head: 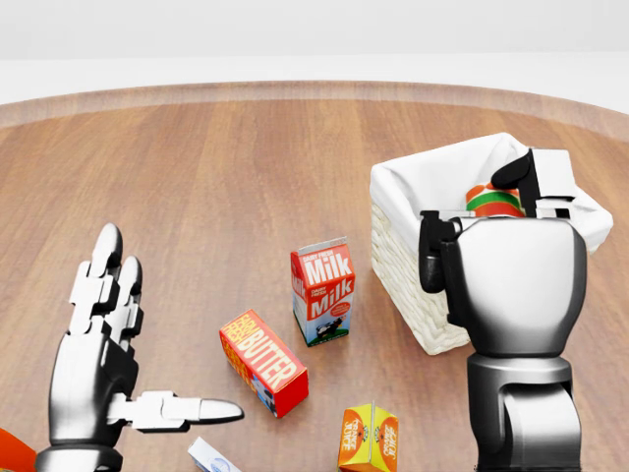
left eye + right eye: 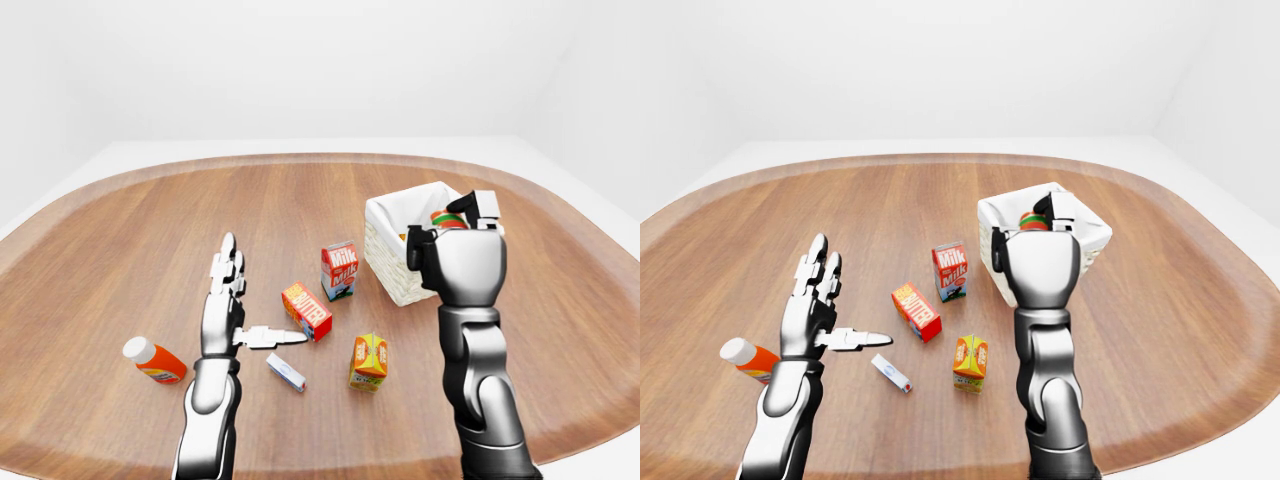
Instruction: Pick up the alphabet soup and the tomato sauce, and put them in the basket.
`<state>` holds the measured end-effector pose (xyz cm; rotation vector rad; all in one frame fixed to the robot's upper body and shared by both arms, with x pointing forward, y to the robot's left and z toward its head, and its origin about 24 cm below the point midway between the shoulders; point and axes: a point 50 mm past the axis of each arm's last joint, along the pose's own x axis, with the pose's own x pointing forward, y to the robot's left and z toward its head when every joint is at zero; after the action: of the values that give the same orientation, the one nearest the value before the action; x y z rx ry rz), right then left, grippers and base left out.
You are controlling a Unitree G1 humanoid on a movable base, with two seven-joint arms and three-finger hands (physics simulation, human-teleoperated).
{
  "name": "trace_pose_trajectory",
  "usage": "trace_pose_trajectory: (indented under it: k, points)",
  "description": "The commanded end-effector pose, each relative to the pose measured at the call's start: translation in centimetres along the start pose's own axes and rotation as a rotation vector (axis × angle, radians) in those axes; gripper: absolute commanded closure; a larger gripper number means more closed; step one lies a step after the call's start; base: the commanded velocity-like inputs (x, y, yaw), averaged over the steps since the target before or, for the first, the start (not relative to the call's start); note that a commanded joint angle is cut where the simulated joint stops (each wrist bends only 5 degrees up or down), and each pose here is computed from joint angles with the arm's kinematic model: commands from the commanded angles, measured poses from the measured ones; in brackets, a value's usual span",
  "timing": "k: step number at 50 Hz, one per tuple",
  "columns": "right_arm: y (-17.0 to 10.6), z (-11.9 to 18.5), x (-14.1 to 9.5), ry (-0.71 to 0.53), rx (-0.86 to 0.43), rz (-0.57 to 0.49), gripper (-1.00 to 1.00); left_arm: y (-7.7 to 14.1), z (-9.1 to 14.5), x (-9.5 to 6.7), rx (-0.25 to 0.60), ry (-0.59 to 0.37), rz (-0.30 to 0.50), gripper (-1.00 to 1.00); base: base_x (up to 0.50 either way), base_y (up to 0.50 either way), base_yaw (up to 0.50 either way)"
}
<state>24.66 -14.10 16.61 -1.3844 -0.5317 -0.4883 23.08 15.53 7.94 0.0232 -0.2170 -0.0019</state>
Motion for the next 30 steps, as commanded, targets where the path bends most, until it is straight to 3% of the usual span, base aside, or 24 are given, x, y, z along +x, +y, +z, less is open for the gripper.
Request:
trace_pose_trajectory:
  k: [1,24,30]
  points:
    - [-0.2,0.0,2.6,-0.023,-0.046,-0.029,1.00,0.0,0.1,0.0,-0.004,-0.003,0.000,-1.00,0.00,0.00,0.00]
    - [3.8,-1.4,8.7,-0.028,-0.074,0.076,1.00,0.0,-0.2,0.2,-0.007,0.005,0.011,-1.00,0.00,0.00,0.00]
    - [4.9,-1.7,11.1,-0.019,-0.077,0.118,1.00,0.0,0.0,0.2,-0.009,-0.002,0.014,-1.00,0.00,0.00,0.00]
